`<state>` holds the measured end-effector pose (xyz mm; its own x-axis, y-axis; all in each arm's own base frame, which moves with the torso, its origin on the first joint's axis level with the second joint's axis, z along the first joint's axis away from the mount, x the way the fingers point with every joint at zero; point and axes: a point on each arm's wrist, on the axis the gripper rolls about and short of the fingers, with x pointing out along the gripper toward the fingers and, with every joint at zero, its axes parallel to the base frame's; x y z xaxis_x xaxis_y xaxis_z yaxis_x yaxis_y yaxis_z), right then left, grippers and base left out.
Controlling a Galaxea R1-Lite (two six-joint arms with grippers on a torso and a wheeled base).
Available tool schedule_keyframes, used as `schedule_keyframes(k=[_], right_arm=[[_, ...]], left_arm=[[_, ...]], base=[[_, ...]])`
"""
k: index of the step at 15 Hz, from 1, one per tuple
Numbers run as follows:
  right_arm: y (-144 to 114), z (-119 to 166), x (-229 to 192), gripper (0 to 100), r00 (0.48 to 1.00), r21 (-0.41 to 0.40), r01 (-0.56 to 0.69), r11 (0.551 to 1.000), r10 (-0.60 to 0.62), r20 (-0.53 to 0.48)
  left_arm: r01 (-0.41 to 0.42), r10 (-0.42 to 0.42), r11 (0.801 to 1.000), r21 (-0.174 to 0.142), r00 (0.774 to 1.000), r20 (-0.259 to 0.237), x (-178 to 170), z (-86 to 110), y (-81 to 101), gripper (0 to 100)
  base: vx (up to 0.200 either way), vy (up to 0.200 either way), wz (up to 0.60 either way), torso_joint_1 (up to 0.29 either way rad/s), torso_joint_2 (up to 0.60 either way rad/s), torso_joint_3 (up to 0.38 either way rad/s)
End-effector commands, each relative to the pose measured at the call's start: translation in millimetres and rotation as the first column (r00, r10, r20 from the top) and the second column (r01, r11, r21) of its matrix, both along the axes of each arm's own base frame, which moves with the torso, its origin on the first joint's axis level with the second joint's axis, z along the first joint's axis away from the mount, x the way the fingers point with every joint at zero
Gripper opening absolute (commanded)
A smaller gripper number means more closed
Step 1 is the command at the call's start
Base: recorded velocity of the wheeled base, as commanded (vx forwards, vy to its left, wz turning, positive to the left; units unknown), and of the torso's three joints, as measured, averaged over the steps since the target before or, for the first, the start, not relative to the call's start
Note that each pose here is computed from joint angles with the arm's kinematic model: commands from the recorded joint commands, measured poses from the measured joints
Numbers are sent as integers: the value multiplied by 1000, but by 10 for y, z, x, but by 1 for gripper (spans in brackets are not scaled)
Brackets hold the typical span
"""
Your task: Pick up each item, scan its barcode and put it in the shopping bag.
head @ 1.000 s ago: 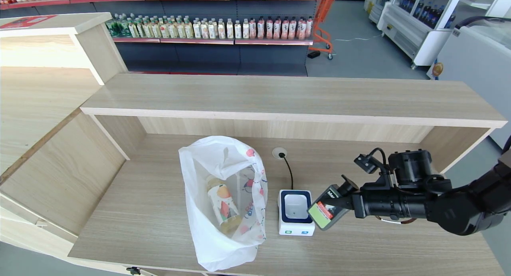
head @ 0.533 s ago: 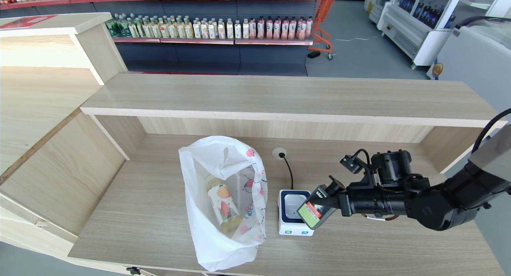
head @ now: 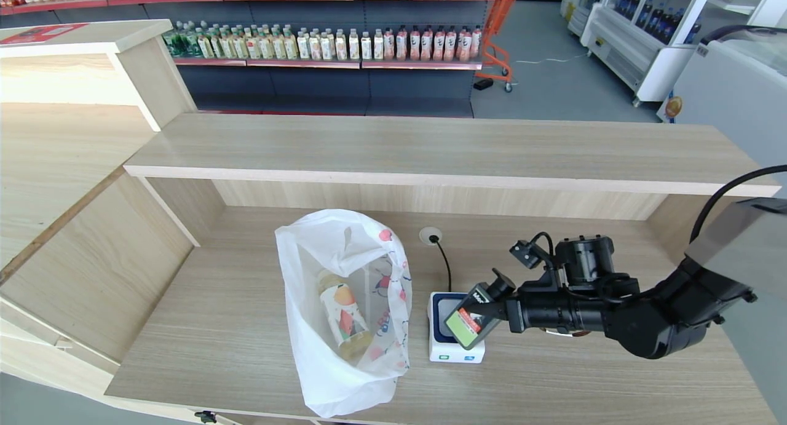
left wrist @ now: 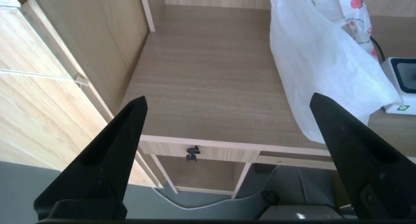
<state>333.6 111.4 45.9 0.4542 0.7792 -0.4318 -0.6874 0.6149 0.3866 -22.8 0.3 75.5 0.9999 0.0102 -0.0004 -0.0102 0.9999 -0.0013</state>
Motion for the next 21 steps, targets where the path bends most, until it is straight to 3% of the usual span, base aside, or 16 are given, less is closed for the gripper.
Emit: schedule_keyframes(k=[1,3,5,6,10,14,17,21], right_arm=[[3,-36,12,0,1000,-6,3,1000,-3,-9],[5,42,1,0,1000,16,15,1000,-14,-8],[11,305,-36,0,998,106,52,993,-54,14],[8,592,-136,0,996,190,69,979,-79,44],[-301,1090,-464,0,971,232,121,965,-164,174],[-506,1138,-652,0,953,204,156,966,-202,226],[-507,1155,-662,0,949,198,152,968,-199,244],[-517,1062,-717,0,942,133,132,982,-166,291]], left_arm=[[-1,1,1000,0,1000,0,0,0,0,100],[-1,1,1000,0,1000,0,0,0,0,100],[-1,1,1000,0,1000,0,0,0,0,100],[-1,1,1000,-2,1000,0,0,0,0,100],[-1,1,1000,-3,1000,0,0,0,0,100],[-1,1,1000,-3,1000,0,0,0,0,100],[-1,1,1000,0,1000,0,0,0,0,100],[-1,1,1000,-3,1000,0,0,0,0,100]], base=[[0,0,0,0,0,0],[0,0,0,0,0,0],[0,0,0,0,0,0],[0,0,0,0,0,0],[0,200,0,-4,2,5],[0,200,0,7,1,2],[0,200,0,2,1,2],[0,0,0,0,0,0]])
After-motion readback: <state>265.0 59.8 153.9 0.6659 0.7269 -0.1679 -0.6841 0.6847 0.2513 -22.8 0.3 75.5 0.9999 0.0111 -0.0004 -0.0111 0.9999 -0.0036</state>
